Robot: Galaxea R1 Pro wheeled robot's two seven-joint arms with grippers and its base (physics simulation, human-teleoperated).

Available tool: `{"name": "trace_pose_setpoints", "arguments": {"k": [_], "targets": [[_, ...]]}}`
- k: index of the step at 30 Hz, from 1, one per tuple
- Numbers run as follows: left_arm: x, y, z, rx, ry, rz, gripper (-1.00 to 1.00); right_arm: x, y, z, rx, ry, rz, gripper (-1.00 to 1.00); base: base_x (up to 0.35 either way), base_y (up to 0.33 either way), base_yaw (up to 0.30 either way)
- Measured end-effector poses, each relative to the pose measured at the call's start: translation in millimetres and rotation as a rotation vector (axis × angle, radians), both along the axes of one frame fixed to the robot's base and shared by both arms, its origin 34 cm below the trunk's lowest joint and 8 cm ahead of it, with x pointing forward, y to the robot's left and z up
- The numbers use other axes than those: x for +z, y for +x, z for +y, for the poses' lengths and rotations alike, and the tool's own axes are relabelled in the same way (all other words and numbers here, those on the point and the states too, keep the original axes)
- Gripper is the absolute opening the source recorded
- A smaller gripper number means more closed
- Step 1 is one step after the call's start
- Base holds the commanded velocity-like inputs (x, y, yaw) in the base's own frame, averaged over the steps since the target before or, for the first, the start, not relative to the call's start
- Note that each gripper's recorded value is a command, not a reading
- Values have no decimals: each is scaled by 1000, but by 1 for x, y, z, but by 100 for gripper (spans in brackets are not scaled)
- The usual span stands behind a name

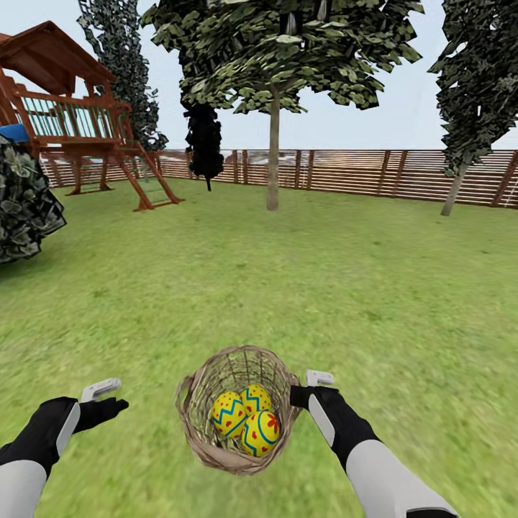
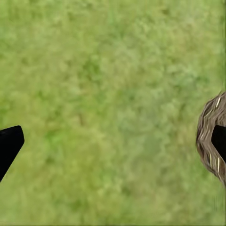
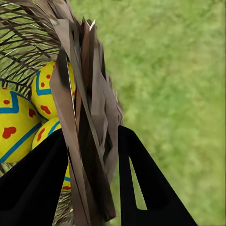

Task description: Take the three Easter eggs out of the wicker basket on the lawn in the garden, then place them on the lawn next to a single tree (choose any tree) so that all three eggs are next to the same tree and none are left in the basket.

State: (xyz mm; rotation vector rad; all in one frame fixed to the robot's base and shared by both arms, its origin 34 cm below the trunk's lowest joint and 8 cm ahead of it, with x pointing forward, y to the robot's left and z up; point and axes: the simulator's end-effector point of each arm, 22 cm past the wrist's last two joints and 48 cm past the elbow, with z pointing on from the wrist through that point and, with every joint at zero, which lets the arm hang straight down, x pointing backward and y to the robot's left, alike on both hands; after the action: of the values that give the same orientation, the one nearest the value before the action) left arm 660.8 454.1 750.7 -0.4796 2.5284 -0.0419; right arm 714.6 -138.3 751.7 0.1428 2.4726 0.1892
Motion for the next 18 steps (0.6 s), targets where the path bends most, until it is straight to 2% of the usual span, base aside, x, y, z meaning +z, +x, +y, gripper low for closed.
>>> {"name": "trace_pose_setpoints", "arguments": {"k": [18], "targets": [[0, 0, 0, 0, 0, 0, 100, 0, 0, 0, 1, 0, 0, -100, 326, 0, 0]]}}
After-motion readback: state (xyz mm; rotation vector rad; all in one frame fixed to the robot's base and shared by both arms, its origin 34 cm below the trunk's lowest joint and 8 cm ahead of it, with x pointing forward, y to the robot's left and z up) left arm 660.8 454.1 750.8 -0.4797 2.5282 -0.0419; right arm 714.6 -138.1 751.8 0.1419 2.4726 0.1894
